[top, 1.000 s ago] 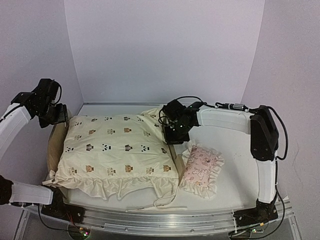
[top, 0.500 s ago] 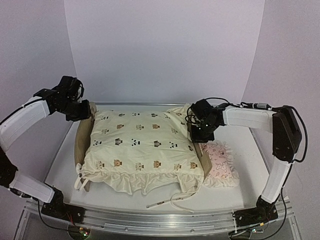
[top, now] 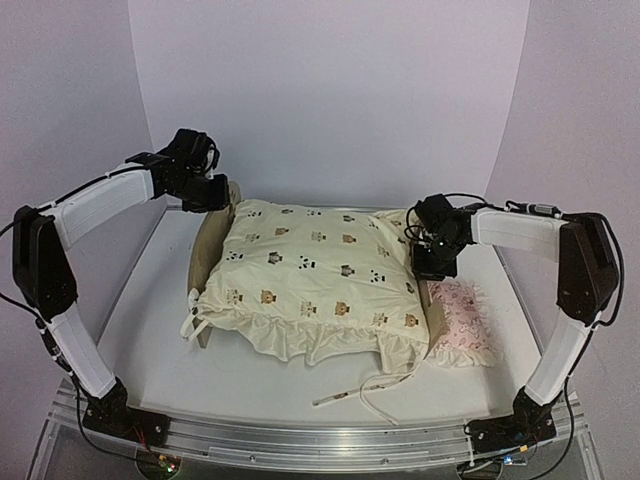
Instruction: Set up the pet bed
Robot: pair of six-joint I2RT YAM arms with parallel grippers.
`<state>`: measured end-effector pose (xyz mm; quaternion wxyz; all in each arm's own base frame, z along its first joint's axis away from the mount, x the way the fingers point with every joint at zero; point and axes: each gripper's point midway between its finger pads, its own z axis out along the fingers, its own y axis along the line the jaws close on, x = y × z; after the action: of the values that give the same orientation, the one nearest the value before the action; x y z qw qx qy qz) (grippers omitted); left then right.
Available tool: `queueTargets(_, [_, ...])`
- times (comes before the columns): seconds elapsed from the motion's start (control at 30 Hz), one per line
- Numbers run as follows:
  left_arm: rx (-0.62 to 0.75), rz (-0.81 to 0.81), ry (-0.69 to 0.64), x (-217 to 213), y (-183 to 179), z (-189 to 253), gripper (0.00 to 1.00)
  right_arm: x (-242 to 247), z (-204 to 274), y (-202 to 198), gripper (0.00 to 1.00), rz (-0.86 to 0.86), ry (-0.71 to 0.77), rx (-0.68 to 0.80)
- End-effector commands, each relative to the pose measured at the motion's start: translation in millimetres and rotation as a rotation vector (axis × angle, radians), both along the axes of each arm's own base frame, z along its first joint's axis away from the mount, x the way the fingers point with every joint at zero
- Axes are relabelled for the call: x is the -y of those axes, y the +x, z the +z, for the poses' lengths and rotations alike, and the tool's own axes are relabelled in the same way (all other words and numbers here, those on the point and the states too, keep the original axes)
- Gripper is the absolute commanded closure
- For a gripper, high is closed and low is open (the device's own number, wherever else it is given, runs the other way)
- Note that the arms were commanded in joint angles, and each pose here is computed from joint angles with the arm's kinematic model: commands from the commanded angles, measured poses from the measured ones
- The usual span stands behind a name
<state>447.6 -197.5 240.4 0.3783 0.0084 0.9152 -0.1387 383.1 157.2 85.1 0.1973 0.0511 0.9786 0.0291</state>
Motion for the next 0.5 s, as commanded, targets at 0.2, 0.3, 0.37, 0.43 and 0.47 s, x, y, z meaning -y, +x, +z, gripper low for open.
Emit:
queueTargets(0.2, [0.070,-0.129,-0.026,53.0,76.9,-24.9,0.83,25.8,4.4,14.9,1.00,-0.119,0.018,-0.008])
queueTargets(0.3, [0.084,-0.150,-0.018,59.4,87.6,-24.8,0.83,21.8,5.1,5.0,1.00,-0.116,0.058,-0.027])
queueTargets(0.37, [0.087,-0.160,-0.011,61.5,90.2,-26.3,0.83,19.3,7.3,-2.6,1.00,-0.115,0.089,-0.037])
queueTargets(0.43, [0.090,-0.162,-0.005,60.6,90.0,-24.8,0.81,18.7,11.2,-10.4,1.00,-0.117,0.114,-0.040])
queueTargets(0.47, [0.095,-0.163,-0.003,59.5,89.1,-22.0,0.80,18.8,14.0,-13.7,1.00,-0.118,0.124,-0.037])
